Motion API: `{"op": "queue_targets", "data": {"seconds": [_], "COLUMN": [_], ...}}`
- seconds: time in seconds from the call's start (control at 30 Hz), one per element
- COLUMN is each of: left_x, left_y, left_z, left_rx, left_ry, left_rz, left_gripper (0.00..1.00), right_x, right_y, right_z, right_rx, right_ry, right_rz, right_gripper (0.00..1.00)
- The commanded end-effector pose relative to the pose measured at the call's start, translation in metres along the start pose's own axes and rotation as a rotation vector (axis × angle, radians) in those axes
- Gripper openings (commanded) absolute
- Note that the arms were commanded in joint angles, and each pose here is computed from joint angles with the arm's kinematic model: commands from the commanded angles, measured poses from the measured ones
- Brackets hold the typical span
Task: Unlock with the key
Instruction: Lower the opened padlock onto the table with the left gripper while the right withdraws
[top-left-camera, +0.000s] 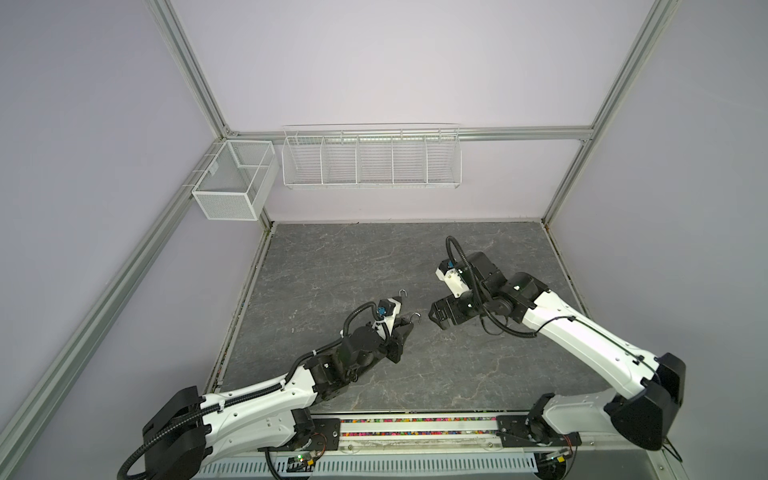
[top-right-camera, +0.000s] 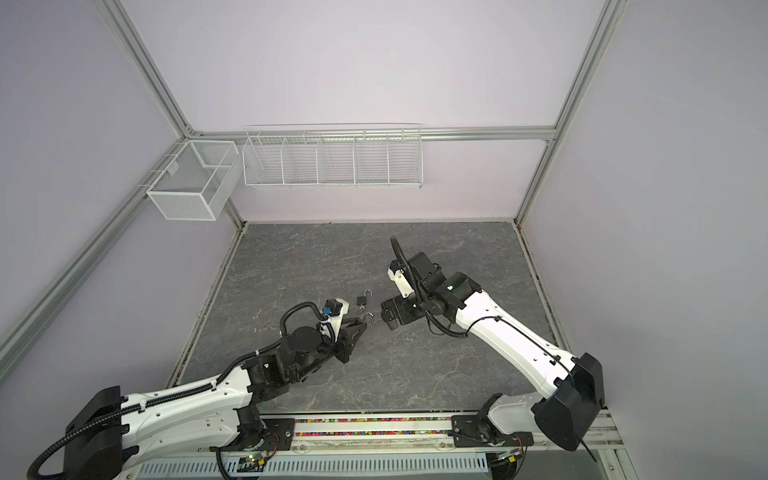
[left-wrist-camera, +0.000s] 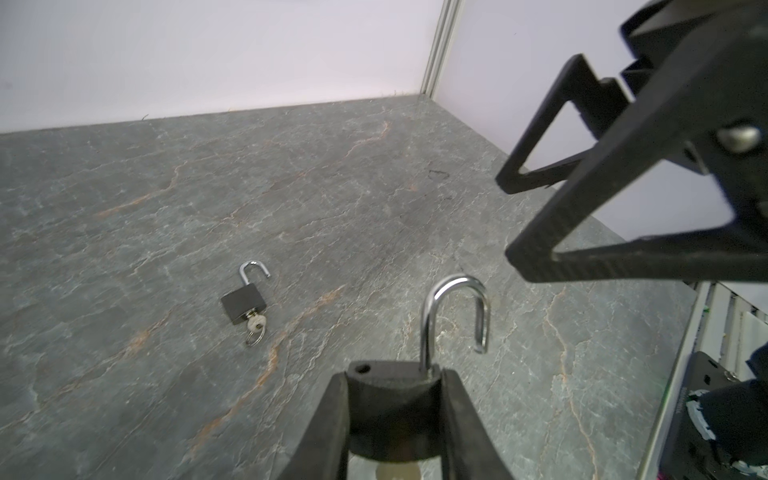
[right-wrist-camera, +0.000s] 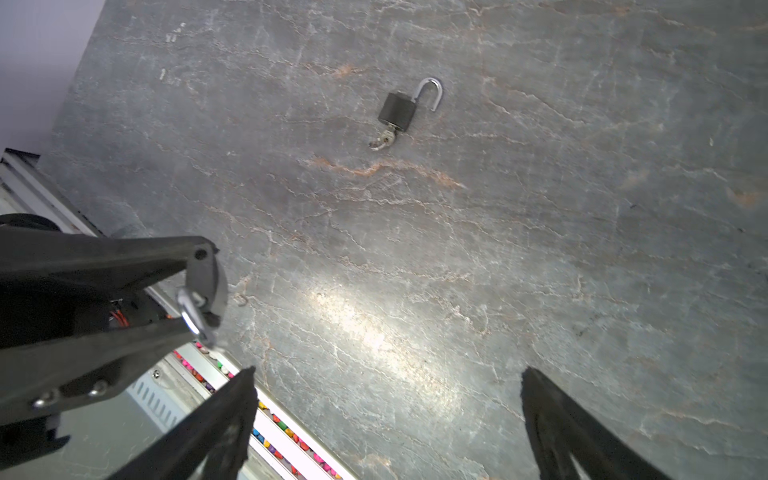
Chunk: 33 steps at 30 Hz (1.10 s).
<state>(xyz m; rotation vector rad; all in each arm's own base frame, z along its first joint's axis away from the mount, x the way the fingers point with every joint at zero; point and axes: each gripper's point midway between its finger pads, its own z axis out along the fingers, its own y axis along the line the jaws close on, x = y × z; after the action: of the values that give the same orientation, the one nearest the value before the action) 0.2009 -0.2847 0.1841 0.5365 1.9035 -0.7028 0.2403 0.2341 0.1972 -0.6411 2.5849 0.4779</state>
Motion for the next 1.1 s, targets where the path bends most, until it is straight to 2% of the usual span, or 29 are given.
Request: {"op": "queue_targets", "data": {"seconds": [0.0, 0.17, 0.3, 0.4, 0.57, 0.67, 0.77, 1.07], "left_x": [-0.003, 0.026, 0.046, 0.054, 0.093, 0.11, 0.125, 0.134], "left_y": [0.005, -0.004, -0.015, -0.024, -0.035, -0.045, -0.043, -0.04], "left_z": [-0.001, 0.012, 0.03, 0.041, 0.068, 0.082, 0.092, 0.106], "left_rx": [-0.093, -0.161, -0.209, -0.279, -0.355, -0.355, -0.413, -0.507], "left_ry": [0.066, 0.223, 0.328, 0.402, 0.555, 0.599, 0.648, 0.693], "left_rz": [-0.109, -0.322, -0.423, -0.413, -0.444, -0.467, -0.465, -0.437], "left_gripper": [0.0, 0.0, 0.0, 0.0, 0.0, 0.0, 0.0, 0.0], "right_x": [0.007, 0.02, 0.031, 0.037, 0.043, 0.052, 0.055, 0.064], "right_y": [-0.022, -0.051, -0.076, -0.089, -0.105, -0.112, -0.117, -0.128], "right_z": [-0.005, -0.004, -0.001, 0.0, 0.002, 0.007, 0.007, 0.007], "right_rx": [0.057, 0.09, 0.132, 0.141, 0.147, 0.15, 0.155, 0.144], "right_ry": [-0.039, -0.083, -0.098, -0.107, -0.124, -0.109, -0.112, -0.114], "right_rz": [0.068, 0.187, 0.278, 0.329, 0.391, 0.417, 0.435, 0.478], "right_gripper": [0.99, 0.98, 0.96, 0.95, 0.95, 0.95, 0.95, 0.95]}}
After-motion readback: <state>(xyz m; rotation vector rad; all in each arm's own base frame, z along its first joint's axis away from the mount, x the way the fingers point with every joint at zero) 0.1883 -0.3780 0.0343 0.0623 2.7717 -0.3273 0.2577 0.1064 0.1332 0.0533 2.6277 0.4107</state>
